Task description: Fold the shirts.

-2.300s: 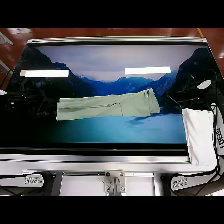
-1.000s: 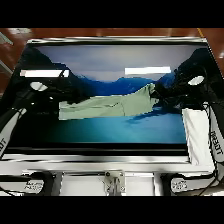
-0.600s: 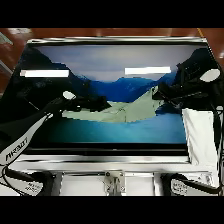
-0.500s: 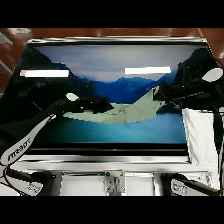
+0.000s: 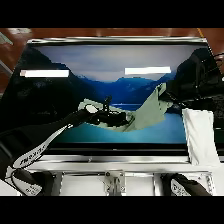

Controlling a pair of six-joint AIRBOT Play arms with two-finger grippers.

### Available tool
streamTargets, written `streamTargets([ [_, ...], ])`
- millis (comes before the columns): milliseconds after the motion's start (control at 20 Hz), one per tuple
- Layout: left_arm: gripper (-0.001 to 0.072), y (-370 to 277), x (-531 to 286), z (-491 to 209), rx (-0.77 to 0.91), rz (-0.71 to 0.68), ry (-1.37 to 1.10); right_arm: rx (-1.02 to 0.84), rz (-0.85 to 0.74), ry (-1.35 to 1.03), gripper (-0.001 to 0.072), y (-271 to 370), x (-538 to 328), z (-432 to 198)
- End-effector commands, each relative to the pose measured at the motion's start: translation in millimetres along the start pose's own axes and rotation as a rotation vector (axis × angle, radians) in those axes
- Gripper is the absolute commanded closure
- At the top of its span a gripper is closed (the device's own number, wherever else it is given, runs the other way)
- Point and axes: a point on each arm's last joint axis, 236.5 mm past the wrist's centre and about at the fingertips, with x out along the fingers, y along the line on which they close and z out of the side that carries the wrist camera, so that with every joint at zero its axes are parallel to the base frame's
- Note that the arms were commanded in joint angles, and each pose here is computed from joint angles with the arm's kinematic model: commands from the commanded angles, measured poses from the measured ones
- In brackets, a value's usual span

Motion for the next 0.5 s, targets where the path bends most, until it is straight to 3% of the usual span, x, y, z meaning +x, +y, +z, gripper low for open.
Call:
streamTargets([
  [0,0.0673,-13,-15,34,-0.028,-0.052,-0.106,-0.022,-0.003,-0.008,0.0646,9,-7,-7],
  [250,0.0674,-36,-167,134,0.147,-0.039,-0.392,-0.216,-0.010,-0.074,0.0646,64,37,-4],
  [450,0.0674,-54,-351,176,0.210,-0.047,-0.708,-0.285,0.149,-0.158,0.0646,149,114,0],
])
